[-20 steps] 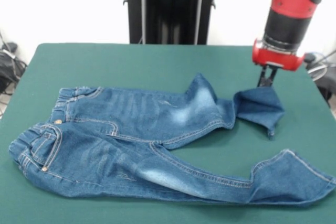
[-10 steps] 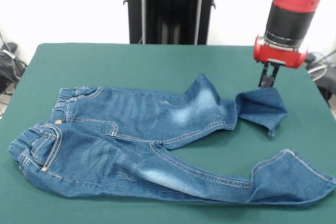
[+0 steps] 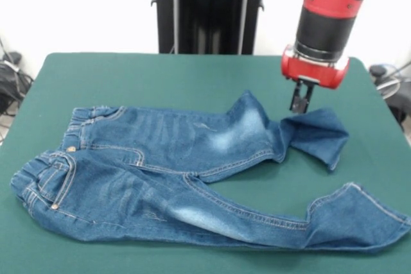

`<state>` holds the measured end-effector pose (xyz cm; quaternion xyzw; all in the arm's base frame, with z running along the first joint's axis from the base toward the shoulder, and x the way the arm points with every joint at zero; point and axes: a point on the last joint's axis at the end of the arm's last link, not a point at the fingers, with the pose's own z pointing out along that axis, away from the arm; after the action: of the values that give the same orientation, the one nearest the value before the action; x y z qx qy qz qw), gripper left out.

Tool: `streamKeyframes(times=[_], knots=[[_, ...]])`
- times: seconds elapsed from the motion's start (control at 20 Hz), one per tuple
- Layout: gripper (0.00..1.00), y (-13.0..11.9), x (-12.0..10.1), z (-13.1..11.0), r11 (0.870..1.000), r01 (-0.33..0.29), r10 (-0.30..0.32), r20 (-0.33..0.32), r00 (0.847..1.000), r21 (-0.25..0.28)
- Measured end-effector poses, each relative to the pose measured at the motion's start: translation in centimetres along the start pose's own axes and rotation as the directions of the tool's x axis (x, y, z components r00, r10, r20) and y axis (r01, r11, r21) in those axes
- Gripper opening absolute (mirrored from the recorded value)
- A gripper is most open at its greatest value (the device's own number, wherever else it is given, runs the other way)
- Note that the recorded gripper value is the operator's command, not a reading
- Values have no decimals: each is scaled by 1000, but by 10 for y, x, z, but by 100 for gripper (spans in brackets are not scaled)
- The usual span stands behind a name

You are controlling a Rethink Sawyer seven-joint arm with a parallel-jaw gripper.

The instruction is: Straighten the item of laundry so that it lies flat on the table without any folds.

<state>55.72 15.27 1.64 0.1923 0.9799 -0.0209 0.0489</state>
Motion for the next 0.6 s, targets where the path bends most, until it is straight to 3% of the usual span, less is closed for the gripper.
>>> streamKeyframes(times=[0.6], knots=[[0,7,-17,-38,1000,1,0,44,999,-23]])
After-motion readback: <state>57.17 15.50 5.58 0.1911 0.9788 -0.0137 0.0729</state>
